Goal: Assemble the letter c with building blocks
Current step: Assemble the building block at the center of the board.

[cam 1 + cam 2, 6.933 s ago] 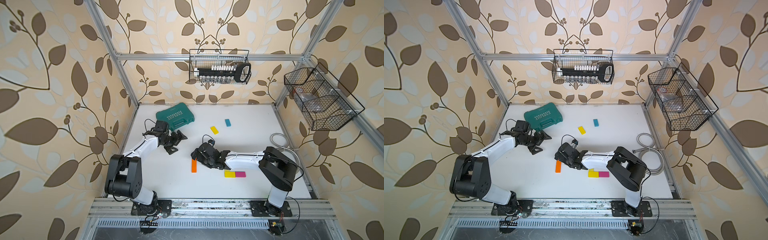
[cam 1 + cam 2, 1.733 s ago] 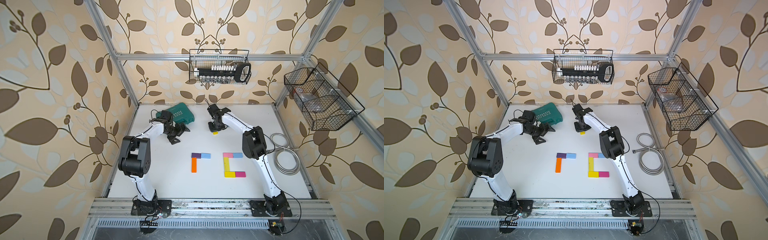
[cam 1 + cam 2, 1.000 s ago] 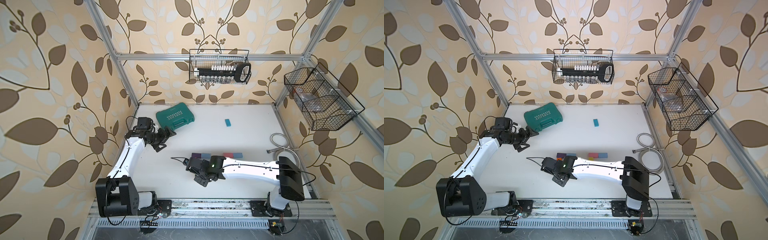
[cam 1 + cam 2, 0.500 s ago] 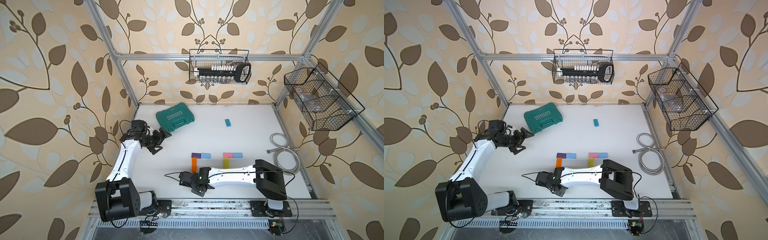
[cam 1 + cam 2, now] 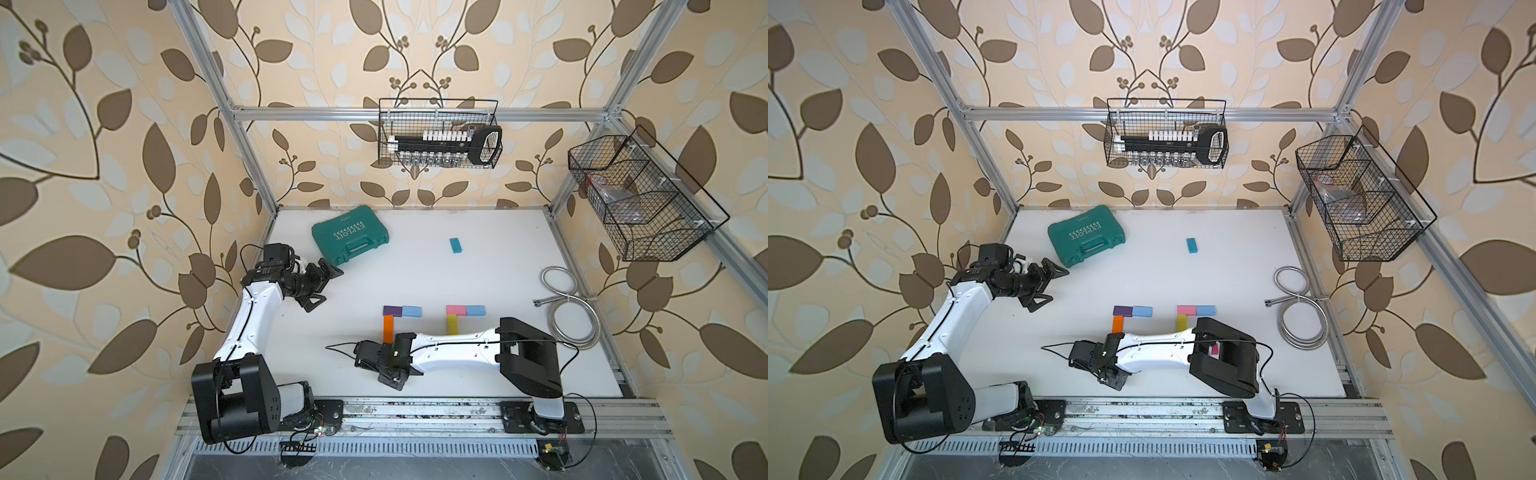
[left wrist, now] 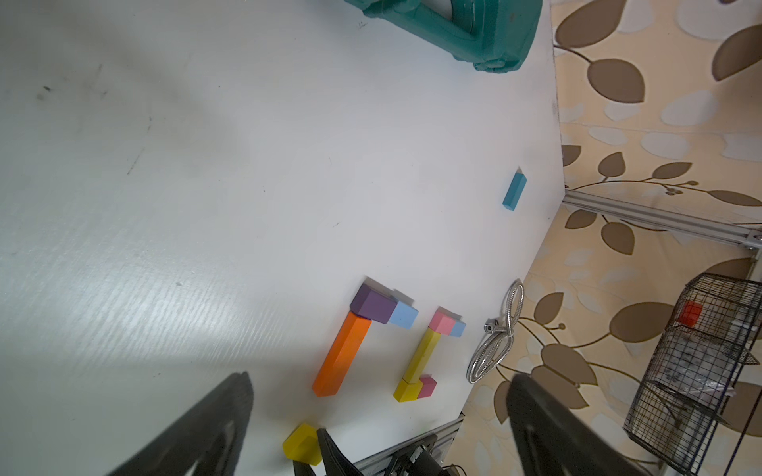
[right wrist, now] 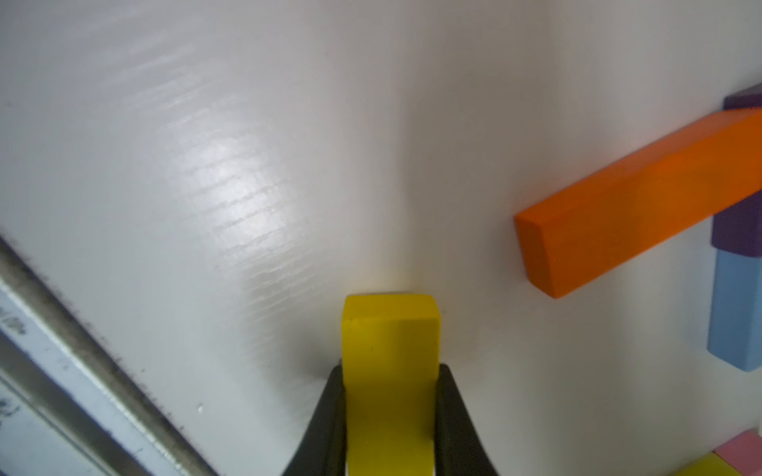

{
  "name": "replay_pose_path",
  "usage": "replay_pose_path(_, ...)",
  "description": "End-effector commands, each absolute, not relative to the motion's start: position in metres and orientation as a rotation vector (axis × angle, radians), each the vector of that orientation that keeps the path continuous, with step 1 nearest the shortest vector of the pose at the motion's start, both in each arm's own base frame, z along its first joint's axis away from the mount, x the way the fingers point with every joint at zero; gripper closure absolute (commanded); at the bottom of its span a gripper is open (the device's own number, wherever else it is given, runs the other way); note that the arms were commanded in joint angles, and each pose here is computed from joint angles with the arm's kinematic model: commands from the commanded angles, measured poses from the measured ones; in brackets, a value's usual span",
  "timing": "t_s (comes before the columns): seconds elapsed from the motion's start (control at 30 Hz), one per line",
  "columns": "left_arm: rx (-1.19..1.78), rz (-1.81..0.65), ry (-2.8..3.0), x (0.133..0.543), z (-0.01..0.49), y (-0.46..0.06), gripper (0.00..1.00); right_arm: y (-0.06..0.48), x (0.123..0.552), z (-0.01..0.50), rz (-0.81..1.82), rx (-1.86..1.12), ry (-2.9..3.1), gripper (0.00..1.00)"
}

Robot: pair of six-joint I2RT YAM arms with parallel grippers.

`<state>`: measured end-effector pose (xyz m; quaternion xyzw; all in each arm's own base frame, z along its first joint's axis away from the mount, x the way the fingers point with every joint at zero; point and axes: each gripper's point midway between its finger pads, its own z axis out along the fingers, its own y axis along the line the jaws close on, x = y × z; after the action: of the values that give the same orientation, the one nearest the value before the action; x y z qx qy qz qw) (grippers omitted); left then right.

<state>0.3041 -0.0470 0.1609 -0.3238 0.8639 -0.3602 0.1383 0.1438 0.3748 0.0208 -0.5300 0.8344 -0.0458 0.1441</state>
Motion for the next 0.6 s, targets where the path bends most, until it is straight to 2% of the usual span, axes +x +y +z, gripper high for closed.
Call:
replay_pose_path(0.0,-0.916,-1.083,2.478,0.306,0.165,-0.050,0.01,0.373,0.151,0.016,-0.175,-1.529,2.402,0.68)
replay_pose_path(0.4,-0.924,-1.100,2.473,0.305,0.163,-0.051,0.01,0.359,0.151,0.046,-0.128,-1.406,2.407,0.26)
replay_pose_path(0.57,-0.920,-1.104,2.472,0.304,0.163,-0.052,0.01,0.348,0.149,0.039,-0.145,-1.385,2.432,0.22)
